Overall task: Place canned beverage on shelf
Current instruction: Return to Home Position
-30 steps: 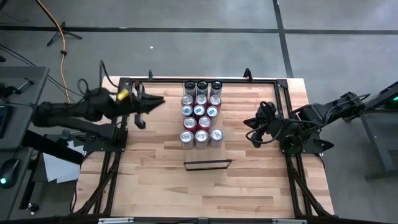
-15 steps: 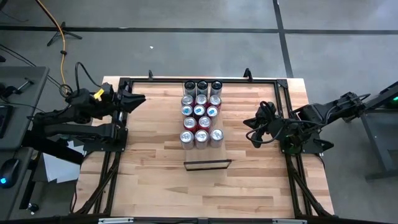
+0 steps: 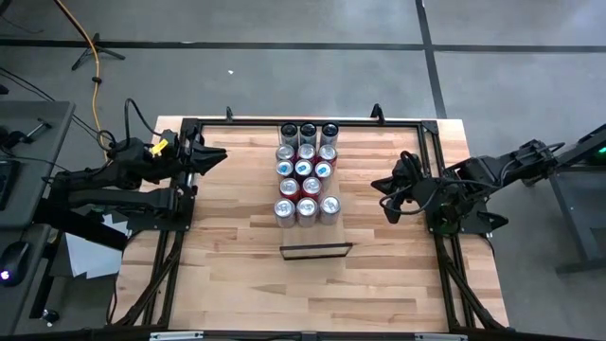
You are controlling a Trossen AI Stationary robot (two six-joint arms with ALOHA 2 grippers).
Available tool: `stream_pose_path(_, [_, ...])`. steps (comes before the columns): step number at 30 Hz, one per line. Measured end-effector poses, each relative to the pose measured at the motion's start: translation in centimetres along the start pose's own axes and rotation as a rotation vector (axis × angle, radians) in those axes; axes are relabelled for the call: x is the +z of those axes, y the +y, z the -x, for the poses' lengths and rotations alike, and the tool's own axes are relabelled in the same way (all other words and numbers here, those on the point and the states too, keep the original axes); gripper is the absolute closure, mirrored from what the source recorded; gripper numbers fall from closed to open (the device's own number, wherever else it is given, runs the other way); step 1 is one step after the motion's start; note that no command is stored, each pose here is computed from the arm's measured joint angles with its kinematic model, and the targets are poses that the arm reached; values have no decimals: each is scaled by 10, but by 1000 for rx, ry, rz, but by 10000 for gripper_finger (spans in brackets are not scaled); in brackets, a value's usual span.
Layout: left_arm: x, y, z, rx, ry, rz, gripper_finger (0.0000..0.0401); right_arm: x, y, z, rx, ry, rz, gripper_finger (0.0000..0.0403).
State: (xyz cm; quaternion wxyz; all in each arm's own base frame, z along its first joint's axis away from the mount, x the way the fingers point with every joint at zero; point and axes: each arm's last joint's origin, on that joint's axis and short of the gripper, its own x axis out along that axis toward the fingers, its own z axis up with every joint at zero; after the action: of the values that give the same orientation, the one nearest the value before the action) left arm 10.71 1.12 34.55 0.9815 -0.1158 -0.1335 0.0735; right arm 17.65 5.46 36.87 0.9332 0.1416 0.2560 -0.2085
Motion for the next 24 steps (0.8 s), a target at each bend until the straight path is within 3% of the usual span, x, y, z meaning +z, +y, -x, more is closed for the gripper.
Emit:
stream_pose_path(8, [1,0,1,-2,-10,-23,400,0,0,0,4,-1,17,403])
stream_pose_path(17, [1,0,1,-2,-7,-25,401,-1,1,0,61,36,224,403])
stream_pose_path(24, [1,0,1,-2,-8,-24,401,-3,-1,4,84,71,144,403])
